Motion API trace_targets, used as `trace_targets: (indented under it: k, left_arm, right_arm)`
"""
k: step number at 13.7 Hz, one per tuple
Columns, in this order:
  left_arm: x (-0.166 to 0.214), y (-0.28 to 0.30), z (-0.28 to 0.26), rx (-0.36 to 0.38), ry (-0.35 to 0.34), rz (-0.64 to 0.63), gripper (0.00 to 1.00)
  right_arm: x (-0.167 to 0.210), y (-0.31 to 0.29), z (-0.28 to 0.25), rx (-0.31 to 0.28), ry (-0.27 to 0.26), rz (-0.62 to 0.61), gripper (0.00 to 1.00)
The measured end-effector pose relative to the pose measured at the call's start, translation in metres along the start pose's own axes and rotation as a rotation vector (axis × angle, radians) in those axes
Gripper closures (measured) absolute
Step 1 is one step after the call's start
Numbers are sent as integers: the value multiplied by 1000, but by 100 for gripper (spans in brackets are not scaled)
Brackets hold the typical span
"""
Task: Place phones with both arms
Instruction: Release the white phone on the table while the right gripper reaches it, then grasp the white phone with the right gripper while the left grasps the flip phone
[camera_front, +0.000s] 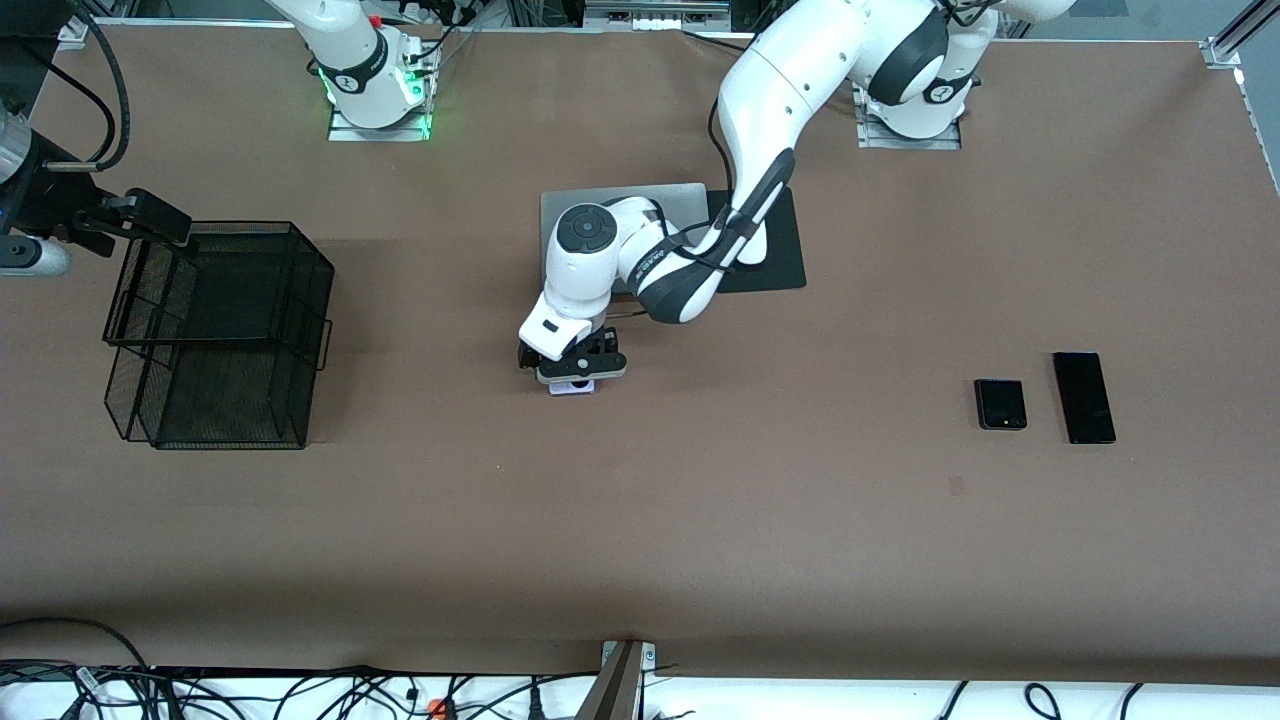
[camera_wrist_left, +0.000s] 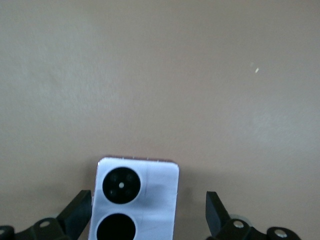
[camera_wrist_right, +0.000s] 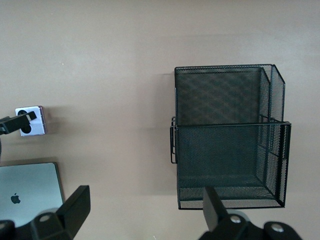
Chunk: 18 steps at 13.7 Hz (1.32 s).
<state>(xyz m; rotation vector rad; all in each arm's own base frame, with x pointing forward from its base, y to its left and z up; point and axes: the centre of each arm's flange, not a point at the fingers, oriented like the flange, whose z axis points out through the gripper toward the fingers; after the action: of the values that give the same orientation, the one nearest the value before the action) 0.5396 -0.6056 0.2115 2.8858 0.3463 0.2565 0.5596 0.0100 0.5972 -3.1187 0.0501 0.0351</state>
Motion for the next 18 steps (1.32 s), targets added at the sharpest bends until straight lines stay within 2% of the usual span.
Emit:
trace_targets:
  k: [2,5,8,10,13,16,18]
  left_arm:
    - [39,-11,-35,49,5,-44,0]
    - [115,-54,-120,148,-9,-140,0]
    - [169,-127,-188,211,-29,-128,0]
    - [195,-192,-229,253,-59,-87,0]
    - [226,-297,-290,316,-141,-7,0]
    - [248,-379,-307,331,-212,79,0]
    - [262,-430,-302,331,-251,111,0]
  right_arm:
    - [5,0,11,-5,-21,-5,0]
    - [22,-5,49,-10,-82,-30,0]
    - [40,-39,94,-12,-124,-83,0]
    - [55,-84,128,-10,-103,-99,0]
    - [63,-166,188,-19,-79,-57,0]
    - [54,-234,244,-27,-88,-61,0]
    - [46,-270,280,-6,-101,-66,0]
